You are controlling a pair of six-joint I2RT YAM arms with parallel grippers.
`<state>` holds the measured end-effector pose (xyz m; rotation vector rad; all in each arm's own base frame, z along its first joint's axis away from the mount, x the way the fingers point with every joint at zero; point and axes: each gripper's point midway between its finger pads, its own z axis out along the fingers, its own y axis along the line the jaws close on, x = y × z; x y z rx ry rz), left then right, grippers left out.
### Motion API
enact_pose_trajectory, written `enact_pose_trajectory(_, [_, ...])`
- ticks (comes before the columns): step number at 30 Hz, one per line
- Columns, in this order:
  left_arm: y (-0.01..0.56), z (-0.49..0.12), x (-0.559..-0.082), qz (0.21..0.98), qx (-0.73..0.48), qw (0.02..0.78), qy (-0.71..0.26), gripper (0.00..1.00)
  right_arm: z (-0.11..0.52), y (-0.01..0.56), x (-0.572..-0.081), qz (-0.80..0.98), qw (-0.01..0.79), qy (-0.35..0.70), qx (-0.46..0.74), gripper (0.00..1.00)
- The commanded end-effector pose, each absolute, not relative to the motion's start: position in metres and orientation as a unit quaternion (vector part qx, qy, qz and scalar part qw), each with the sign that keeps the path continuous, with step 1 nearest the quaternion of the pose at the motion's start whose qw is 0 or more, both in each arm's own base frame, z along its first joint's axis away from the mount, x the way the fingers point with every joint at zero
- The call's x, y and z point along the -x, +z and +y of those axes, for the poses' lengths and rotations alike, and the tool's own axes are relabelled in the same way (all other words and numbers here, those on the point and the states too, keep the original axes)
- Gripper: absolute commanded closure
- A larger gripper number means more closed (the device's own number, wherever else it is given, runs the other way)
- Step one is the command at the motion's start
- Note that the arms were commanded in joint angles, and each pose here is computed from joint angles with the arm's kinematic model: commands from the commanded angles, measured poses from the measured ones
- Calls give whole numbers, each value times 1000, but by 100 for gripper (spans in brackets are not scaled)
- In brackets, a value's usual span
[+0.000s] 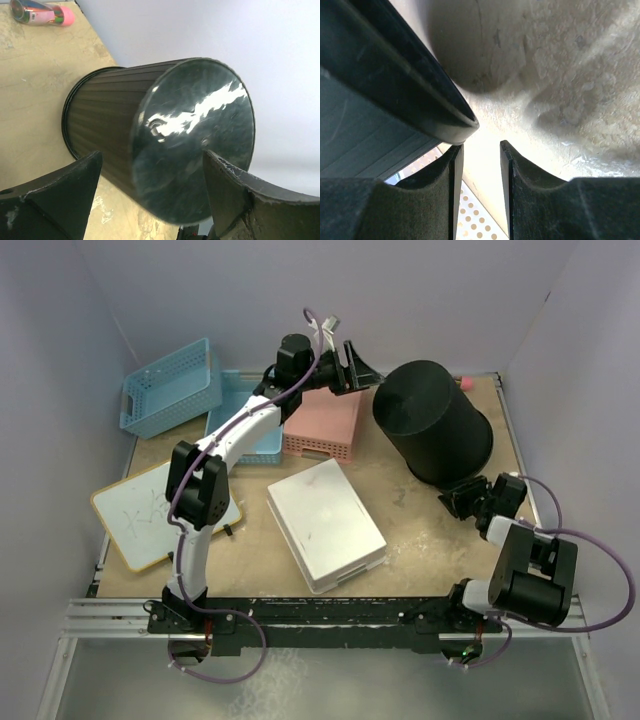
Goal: Turn the large container upside down
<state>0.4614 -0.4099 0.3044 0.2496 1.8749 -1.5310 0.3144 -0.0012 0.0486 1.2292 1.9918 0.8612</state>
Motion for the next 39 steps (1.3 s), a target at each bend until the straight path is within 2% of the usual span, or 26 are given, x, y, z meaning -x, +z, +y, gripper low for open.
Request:
enact_pose_trajectory(1, [347, -399, -455, 699, -115, 389, -590, 22, -2, 54, -324, 732, 322, 363, -478, 62])
enact_pose_trajectory(14, [338, -395, -459, 711, -110, 389, -575, 22, -19, 60, -326, 738, 336, 335, -480, 56])
enact_pose_trajectory(22, [310, -369, -471, 758, -90, 397, -510, 21, -22, 73, -324, 766, 343, 314, -445, 55])
enact_pose_trajectory(27, [272, -322, -495, 816, -56, 419, -394, 21, -16, 93, -323, 796, 368, 294, -380, 51])
enact_pose_trajectory(32, [243, -269, -521, 854, 6, 428, -295, 21, 27, 111, -320, 846, 396, 247, -260, 45])
enact_pose_trajectory(39, [216, -235, -536, 880, 37, 417, -225, 21, 87, 143, -332, 866, 458, 174, -96, 38])
